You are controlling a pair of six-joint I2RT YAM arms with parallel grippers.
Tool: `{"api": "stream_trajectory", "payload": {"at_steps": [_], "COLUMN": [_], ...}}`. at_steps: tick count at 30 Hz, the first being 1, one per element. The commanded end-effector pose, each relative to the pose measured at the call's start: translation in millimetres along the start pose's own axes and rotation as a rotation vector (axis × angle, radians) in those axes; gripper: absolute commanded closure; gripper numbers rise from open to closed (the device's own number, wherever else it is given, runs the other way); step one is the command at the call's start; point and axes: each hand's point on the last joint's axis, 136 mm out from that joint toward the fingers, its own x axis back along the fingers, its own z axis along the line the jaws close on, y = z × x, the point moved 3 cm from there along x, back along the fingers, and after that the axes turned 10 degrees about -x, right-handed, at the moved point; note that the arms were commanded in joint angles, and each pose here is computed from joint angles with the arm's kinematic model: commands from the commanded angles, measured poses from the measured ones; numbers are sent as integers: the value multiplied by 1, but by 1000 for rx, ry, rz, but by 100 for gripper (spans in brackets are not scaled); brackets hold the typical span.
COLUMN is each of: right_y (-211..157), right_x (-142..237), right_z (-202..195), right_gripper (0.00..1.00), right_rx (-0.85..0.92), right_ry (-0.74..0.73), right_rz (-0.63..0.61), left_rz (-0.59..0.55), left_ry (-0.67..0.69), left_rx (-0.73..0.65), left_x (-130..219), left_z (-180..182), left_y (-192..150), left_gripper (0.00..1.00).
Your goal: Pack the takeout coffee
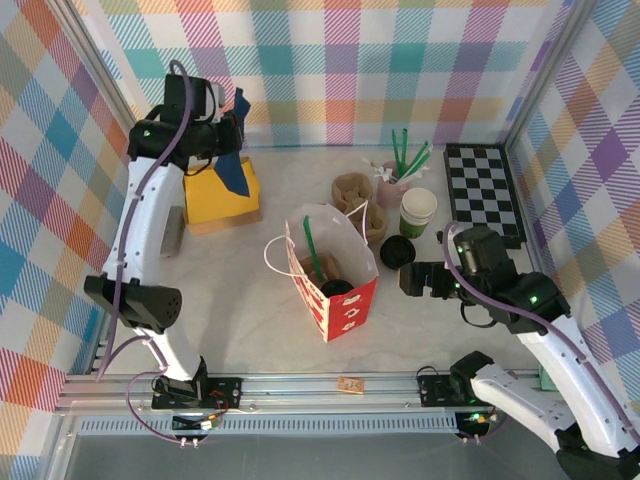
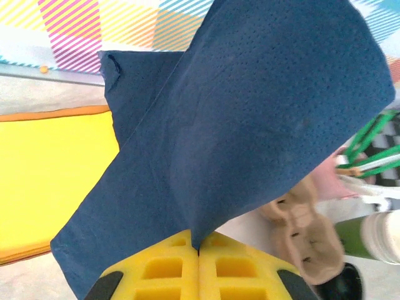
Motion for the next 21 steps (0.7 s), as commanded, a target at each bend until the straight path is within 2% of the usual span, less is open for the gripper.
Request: {"api": "stream_trajectory", "payload": {"at_steps": [1, 11, 21], "right_y": [3, 2, -3], "right_x": [8, 12, 18], "right_z": [1, 3, 2], "right_gripper": [1, 1, 2], "right_rx": [-20, -34, -53], "right_ry": [11, 30, 47], "right_rz": [-20, -27, -28], "left_rz": [-129, -276, -332], "left_ry": [-133, -371, -558], "left_rx": [18, 39, 15], "left_x": [44, 105, 143], "left_z": [-27, -79, -128], "left_y": [21, 32, 29], "left_gripper": [100, 100, 100]}}
